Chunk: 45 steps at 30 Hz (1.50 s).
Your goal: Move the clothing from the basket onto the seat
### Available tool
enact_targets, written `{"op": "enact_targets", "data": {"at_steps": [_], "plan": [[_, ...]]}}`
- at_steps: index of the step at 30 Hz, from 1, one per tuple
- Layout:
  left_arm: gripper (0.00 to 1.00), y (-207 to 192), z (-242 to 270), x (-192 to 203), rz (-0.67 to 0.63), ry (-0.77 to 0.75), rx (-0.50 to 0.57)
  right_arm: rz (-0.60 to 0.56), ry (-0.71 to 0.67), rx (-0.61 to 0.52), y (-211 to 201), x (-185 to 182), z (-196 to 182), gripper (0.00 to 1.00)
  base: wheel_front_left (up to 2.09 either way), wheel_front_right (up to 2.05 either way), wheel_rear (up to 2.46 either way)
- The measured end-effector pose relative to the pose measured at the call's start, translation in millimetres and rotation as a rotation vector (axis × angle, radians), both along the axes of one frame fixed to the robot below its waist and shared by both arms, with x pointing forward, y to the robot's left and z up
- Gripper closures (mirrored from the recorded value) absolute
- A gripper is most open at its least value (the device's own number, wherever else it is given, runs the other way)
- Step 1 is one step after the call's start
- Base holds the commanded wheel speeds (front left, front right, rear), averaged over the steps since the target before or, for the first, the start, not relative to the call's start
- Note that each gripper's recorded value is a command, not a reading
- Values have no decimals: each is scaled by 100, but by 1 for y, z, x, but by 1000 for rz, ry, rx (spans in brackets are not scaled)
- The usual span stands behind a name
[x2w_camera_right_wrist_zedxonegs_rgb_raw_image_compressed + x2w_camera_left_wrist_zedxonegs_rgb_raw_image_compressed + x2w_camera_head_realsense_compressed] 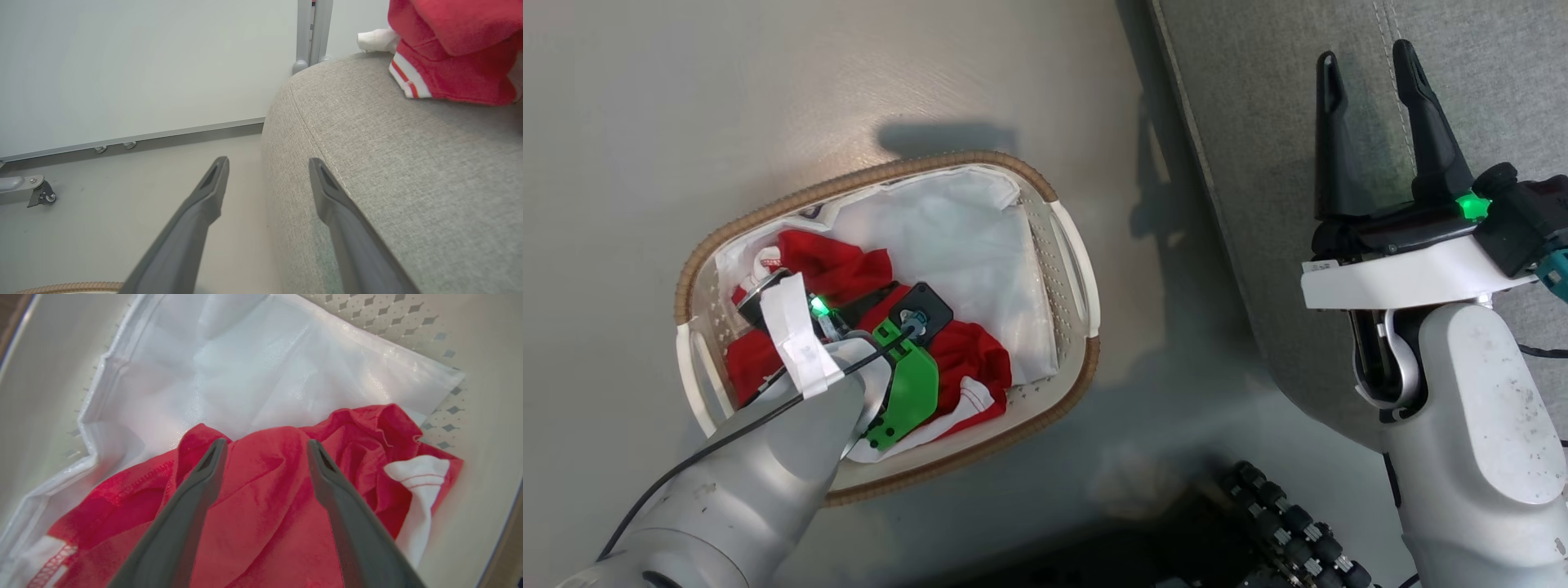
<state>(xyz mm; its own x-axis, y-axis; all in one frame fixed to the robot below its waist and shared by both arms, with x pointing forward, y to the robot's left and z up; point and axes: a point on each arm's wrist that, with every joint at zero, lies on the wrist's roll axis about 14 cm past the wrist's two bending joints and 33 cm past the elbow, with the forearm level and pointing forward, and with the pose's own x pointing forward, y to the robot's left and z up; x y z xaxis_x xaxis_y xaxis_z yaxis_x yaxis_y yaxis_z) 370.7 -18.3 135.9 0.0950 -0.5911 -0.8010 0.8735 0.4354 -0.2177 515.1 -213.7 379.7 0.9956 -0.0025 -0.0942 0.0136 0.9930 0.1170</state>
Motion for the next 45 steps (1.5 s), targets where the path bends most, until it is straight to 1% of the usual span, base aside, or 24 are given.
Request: {"op": "enact_targets", "data": {"at_steps": [4, 9, 13, 17, 28, 29, 30, 31, 32, 33, 34, 41, 45], "plan": [[0, -1, -17, -7, -71, 31, 44, 0, 25, -5, -2, -2, -10, 0, 0, 0, 0], [0, -5, -29, -2, -103, 39, 61, 5, 39, -10, -2, -2, -18, 0, 0, 0, 0], [0, -2, -38, -4, -124, 58, 102, 15, 43, -12, 0, -1, -21, 0, 0, 0, 0], [0, 4, -46, -5, -123, 85, 158, 22, 49, -5, 3, -2, -23, 0, 0, 0, 0], [0, 13, -60, -13, -127, 147, 241, 34, 61, -2, 6, -4, -26, 0, 0, 0, 0], [6, 14, -60, -14, -128, 149, 245, 34, 62, -2, 6, -4, -27, 0, 0, 0, 0], [50, 14, -61, -15, -126, 155, 249, 33, 63, -3, 5, -5, -27, 0, 0, 0, 0], [57, 16, -61, -15, -123, 161, 254, 33, 63, -3, 5, -5, -27, 0, 0, 0, 0], [70, 16, -61, -16, -120, 163, 257, 32, 64, -3, 5, -5, -27, 0, 0, 0, 0], [88, 18, -61, -16, -120, 168, 266, 32, 63, -3, 5, -5, -27, 0, 0, 0, 0], [100, 19, -61, -17, -120, 173, 273, 32, 63, -3, 5, -5, -26, 0, 0, 0, 0], [100, 26, -61, -21, -114, 194, 297, 34, 57, 3, 6, -4, -24, 0, 0, 0, 0], [100, 23, -56, -19, -98, 181, 266, 30, 54, 5, 6, -3, -22, 0, 0, 0, 0]]}}
